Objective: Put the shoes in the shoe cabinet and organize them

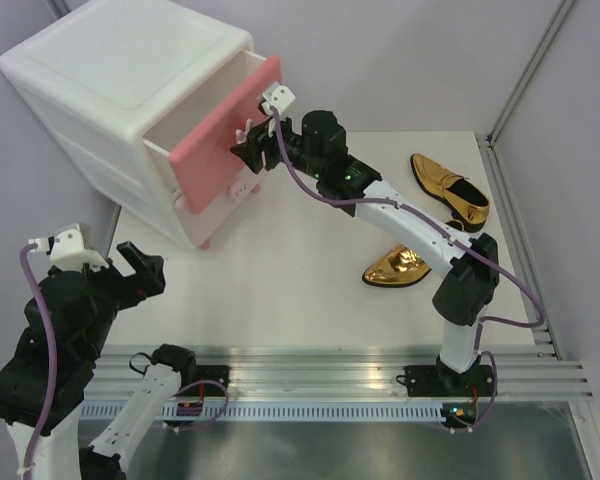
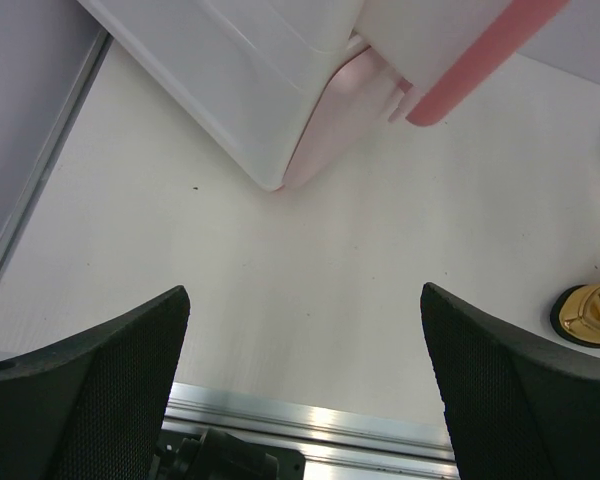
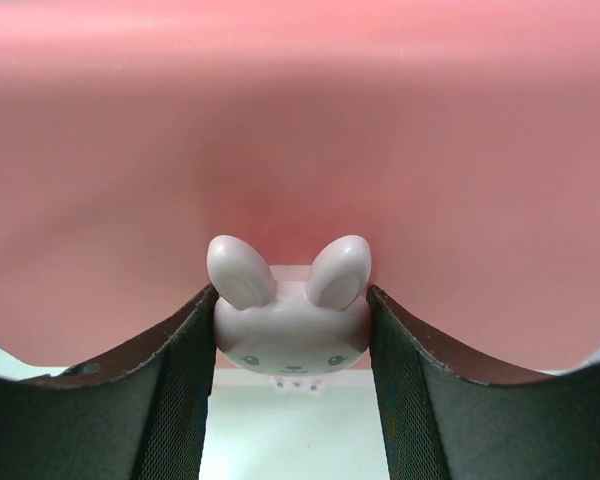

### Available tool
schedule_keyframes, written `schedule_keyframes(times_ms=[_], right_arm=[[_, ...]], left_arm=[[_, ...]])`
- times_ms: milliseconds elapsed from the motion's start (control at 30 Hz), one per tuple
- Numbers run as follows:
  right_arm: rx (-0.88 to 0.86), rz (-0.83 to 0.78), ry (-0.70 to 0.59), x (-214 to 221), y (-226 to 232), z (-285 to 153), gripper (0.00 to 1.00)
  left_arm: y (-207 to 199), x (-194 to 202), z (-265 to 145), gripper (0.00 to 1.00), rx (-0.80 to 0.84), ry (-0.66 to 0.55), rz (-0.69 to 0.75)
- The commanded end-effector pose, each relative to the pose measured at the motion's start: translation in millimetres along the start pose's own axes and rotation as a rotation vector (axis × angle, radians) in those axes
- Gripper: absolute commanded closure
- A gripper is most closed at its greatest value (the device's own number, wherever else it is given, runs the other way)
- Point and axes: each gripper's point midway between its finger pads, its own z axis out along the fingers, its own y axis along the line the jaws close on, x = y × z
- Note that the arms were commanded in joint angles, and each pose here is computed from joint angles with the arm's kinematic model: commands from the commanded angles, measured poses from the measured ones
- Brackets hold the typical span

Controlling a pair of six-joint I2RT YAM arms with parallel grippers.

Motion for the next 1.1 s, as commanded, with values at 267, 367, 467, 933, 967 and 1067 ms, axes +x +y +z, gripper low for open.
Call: schedule_keyframes(times_ms=[267, 367, 467, 933, 967, 1067], right_arm=[[0.062, -0.055, 0.034, -24.0, -9.8, -74.1, 0.73], [0.070, -0.059, 0.042, -24.1, -8.8, -87.2, 0.73], [0.078, -0.067, 0.047, -26.2, -8.4, -99.5, 0.73], [0.114, -0.075, 0.089, -17.3, -10.2, -135.5, 0.72], [0.113, -0.077, 0.098, -14.6, -9.8, -137.6, 0.72], [0.120, -0.084, 0.103, -16.9, -10.9, -144.2, 0.72]], left_arm=[[-0.2, -13.5, -2.7, 0.00, 0.001, -0.062, -0.023], [0.3, -11.0, -2.0, 0.00, 0.002, -0.060, -0.022], [1.0, -9.1, -1.9, 0.00, 0.002, -0.061, -0.024], [5.9, -9.8, -3.4, 0.00, -0.013, -0.074, -0.003], [5.5, -9.6, -3.0, 0.00, -0.013, -0.072, -0.002], [4.2, -9.1, -2.4, 0.00, -0.007, -0.070, -0.003]])
